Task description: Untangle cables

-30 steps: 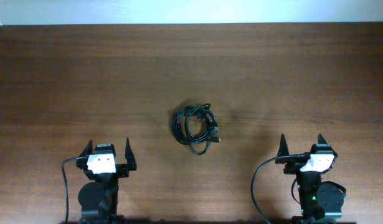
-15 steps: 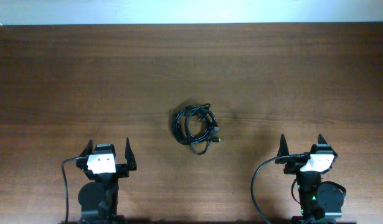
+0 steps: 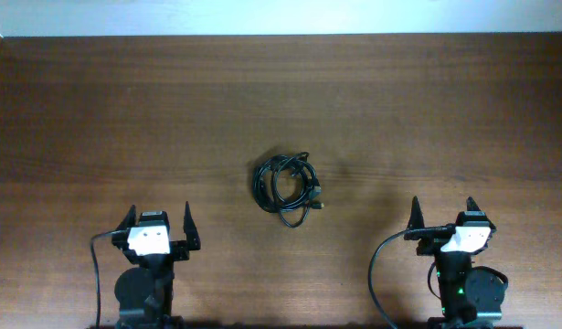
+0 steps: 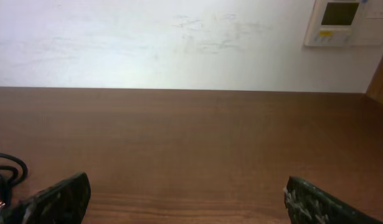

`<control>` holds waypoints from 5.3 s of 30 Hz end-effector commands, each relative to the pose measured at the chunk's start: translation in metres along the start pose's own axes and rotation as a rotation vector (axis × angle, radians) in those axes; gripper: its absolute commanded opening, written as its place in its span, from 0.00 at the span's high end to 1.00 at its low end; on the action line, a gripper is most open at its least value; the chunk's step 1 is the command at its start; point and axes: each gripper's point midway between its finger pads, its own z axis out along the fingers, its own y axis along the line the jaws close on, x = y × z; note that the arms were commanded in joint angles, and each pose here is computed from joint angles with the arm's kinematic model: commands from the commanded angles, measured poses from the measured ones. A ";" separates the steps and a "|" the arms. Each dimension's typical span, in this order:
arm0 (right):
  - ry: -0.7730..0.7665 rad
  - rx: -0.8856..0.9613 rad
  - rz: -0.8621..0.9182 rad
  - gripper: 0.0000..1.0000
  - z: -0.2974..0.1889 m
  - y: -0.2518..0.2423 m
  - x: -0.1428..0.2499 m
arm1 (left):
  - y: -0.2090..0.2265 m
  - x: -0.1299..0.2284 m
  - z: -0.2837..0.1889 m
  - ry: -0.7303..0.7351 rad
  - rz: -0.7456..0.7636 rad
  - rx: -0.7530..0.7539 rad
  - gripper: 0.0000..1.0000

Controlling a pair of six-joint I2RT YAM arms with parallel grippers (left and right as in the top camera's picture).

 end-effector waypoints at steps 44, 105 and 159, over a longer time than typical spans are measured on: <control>0.651 -0.450 0.180 0.01 -0.038 0.080 -0.238 | -0.063 -0.164 -0.073 0.496 -0.307 0.424 0.01; 0.912 -0.856 -0.259 0.96 0.140 0.299 -0.120 | -0.066 -0.185 -0.048 0.392 -0.188 0.468 0.01; 0.435 -0.908 0.433 0.96 0.077 0.304 -0.375 | -0.163 -0.189 0.034 0.370 -0.077 0.649 1.00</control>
